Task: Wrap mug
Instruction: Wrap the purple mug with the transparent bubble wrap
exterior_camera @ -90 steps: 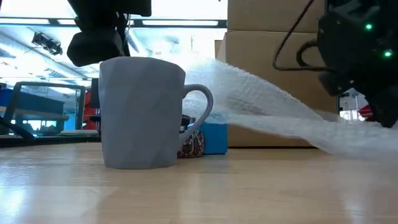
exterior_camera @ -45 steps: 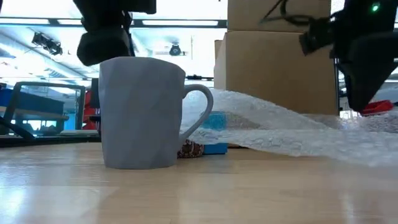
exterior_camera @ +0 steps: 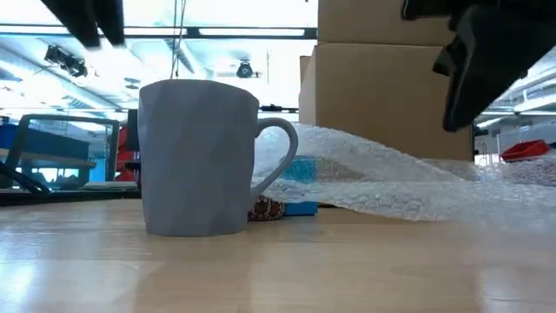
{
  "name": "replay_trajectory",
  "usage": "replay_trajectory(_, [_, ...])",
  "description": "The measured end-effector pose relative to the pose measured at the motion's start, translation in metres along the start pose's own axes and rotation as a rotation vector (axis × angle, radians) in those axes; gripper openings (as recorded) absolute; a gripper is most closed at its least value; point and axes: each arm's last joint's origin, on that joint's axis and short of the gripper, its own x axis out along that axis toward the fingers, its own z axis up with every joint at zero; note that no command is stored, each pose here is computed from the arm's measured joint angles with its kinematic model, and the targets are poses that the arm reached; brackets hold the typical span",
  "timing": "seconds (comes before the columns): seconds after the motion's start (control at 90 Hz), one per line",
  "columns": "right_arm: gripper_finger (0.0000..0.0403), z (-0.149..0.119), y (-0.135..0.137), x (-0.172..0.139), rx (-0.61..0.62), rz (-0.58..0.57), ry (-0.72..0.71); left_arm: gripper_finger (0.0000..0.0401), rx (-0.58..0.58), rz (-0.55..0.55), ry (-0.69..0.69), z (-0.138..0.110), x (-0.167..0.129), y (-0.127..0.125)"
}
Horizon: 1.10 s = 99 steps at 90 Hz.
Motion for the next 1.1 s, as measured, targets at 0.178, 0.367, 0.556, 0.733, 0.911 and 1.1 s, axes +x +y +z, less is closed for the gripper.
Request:
replay_trajectory(0.178, [0.0072, -0.001, 0.001, -0.001, 0.007, -0.046, -0.051, 0.0167, 0.038, -0.211, -0.203, 0.012, -0.036, -0.014])
replay_trajectory(0.367, [0.0072, -0.003, 0.004, -0.004, 0.012, -0.078, -0.099, 0.0167, 0.125, -0.449, -0.355, 0.032, -0.04, -0.031])
replay_trajectory(0.556, [0.0072, -0.006, 0.009, -0.007, -0.005, -0.114, -0.167, 0.0167, 0.061, -0.434, -0.336, 0.048, -0.017, -0.021])
replay_trajectory(0.733, [0.0072, -0.009, 0.011, -0.009, -0.018, -0.12, -0.179, 0.0167, 0.063, -0.547, -0.267, 0.055, 0.013, -0.019])
replay_trajectory(0.911, [0.0072, -0.008, 0.01, -0.009, -0.019, -0.132, -0.191, 0.0167, 0.021, -0.475, -0.26, 0.057, 0.045, -0.015])
replay_trajectory(1.1, [0.0072, -0.007, 0.011, -0.009, -0.012, -0.127, -0.204, 0.0168, 0.005, -0.412, -0.229, 0.057, 0.066, -0.007])
